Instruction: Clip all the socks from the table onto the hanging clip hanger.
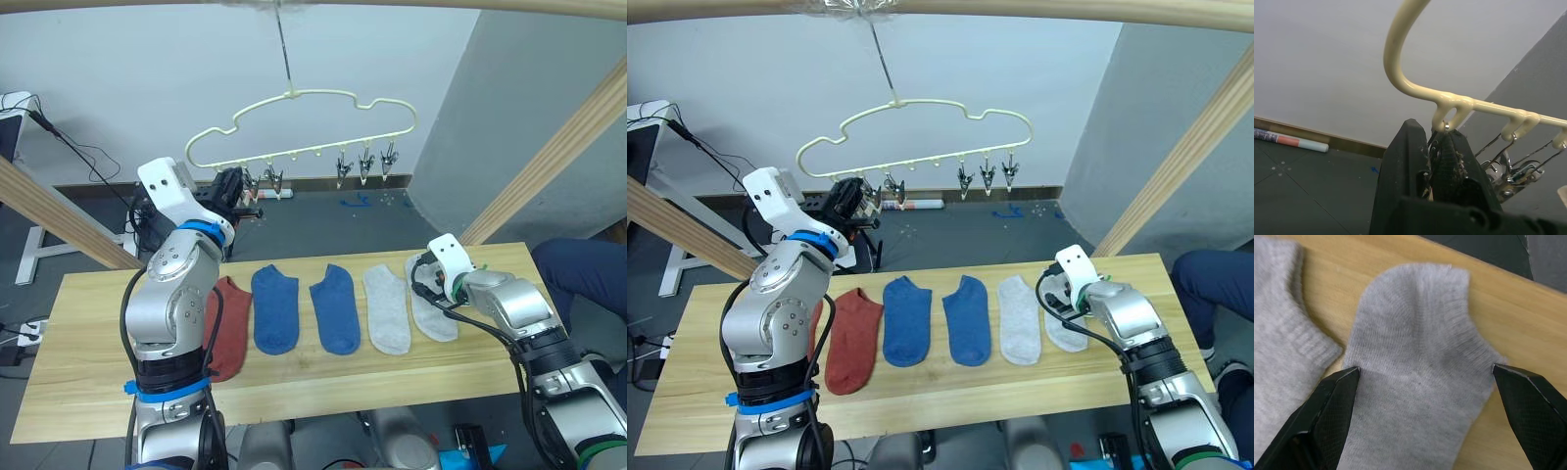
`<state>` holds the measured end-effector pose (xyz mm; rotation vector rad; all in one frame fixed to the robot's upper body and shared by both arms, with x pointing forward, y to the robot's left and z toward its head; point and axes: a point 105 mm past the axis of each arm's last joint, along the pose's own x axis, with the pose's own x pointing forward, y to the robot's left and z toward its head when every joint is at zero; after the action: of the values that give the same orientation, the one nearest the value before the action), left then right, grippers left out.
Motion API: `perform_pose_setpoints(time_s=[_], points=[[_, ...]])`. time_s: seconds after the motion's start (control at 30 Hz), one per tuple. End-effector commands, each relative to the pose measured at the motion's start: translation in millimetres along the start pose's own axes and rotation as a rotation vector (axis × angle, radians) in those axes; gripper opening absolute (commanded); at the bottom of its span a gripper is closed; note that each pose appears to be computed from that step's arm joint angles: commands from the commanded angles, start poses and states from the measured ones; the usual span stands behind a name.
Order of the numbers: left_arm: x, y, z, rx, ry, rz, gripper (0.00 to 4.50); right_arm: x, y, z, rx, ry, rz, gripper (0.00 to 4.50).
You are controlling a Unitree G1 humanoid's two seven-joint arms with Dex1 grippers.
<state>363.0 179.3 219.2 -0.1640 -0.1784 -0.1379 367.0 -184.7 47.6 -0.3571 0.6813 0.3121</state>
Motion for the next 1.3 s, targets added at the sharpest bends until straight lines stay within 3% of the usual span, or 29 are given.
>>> perform_pose_setpoints(time_s=[0.03, 0.2, 0.3, 0.67, 1.1, 1.3], points=[[-3, -5, 16, 0.023, -0.054, -0.016, 0.15, 4, -1, -15, -0.019, 0.041, -0.010, 4.50], [-3, -5, 16, 0.027, -0.055, -0.014, 0.15, 4, -3, -18, -0.023, 0.042, -0.011, 4.50], [-3, -5, 16, 0.029, -0.055, -0.012, 0.15, 4, -6, -24, -0.027, 0.061, -0.027, 3.93], [-4, -5, 15, 0.021, -0.044, -0.022, 0.15, 3, -6, -23, -0.020, 0.061, -0.026, 0.04], [-3, -8, 14, 0.009, -0.025, -0.063, 0.15, -7, 0, -14, -0.008, 0.030, -0.004, 0.01], [-4, -7, 17, -0.045, -0.013, -0.090, 0.15, -46, 18, 33, -0.050, -0.128, 0.097, 0.01]])
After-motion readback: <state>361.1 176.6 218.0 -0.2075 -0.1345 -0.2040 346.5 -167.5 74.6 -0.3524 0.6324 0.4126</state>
